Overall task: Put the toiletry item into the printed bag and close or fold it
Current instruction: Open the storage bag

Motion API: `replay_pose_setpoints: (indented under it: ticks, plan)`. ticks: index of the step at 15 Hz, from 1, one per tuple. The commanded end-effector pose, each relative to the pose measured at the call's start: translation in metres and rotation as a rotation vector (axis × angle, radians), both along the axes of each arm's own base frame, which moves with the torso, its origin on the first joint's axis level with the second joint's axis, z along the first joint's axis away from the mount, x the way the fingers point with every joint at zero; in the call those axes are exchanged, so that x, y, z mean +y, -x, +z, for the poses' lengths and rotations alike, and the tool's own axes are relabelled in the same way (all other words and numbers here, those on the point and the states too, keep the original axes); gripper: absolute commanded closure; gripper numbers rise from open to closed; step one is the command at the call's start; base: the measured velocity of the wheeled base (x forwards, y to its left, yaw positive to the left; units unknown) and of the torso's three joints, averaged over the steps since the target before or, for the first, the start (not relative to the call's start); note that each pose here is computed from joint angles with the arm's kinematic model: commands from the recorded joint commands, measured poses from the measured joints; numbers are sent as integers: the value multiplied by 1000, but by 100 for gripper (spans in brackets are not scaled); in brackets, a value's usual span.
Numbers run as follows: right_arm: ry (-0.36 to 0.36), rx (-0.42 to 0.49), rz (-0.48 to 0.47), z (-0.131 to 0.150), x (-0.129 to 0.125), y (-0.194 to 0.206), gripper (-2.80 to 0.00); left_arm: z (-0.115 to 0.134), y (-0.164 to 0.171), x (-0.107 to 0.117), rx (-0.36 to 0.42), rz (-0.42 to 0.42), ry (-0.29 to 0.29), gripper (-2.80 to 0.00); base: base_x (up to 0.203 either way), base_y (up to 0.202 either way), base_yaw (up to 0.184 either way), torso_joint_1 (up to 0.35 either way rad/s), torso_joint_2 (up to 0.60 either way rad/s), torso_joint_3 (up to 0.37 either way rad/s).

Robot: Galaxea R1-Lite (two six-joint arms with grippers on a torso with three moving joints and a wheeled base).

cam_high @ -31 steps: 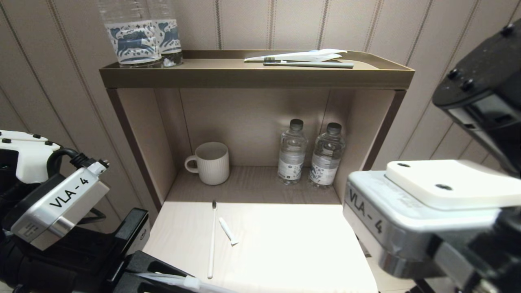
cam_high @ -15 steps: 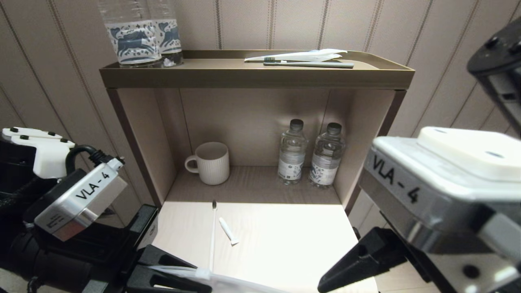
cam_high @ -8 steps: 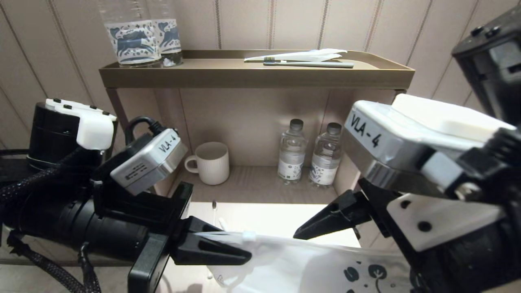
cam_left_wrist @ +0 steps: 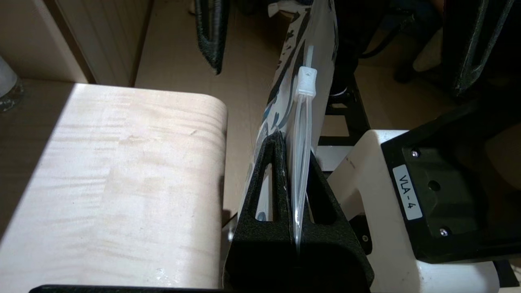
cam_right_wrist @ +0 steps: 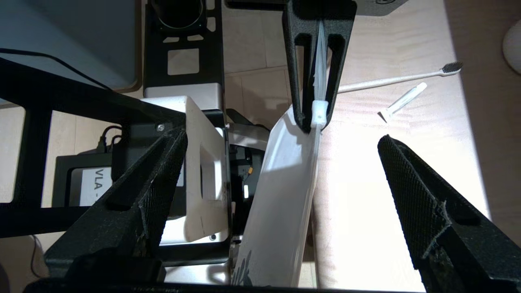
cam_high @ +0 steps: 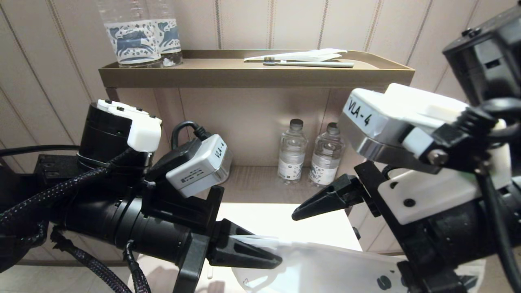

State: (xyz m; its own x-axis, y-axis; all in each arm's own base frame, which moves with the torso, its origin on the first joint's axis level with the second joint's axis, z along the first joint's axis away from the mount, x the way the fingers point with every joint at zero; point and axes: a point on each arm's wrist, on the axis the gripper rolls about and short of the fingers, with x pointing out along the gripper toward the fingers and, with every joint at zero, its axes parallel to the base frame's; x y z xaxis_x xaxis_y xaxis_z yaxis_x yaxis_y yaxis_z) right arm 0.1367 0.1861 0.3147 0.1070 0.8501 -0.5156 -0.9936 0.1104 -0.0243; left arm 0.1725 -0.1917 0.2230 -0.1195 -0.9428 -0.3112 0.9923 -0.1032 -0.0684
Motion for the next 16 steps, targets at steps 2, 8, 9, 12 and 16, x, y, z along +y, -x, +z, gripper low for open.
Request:
replay_pose_setpoints:
  ticks: [2, 8, 9, 12, 16]
  plan:
    - [-6, -18, -6, -7, 3, -8, -280, -3, -3, -4, 9, -6, -7, 0, 0, 0, 0, 0, 0, 0]
    - [-9, -34, -22, -10, 2, -16, -280, -4, -8, -9, 14, -2, -12, 0, 0, 0, 0, 0, 0, 0]
    - [-10, -34, -26, -10, 1, -17, -280, -4, -8, -9, 15, -2, -13, 0, 0, 0, 0, 0, 0, 0]
    - [-12, -35, -28, -10, 1, -18, -280, -4, -7, -9, 15, -6, -13, 0, 0, 0, 0, 0, 0, 0]
    - [-20, -32, -20, -8, 2, -18, -280, -5, -7, -9, 15, -6, -14, 0, 0, 0, 0, 0, 0, 0]
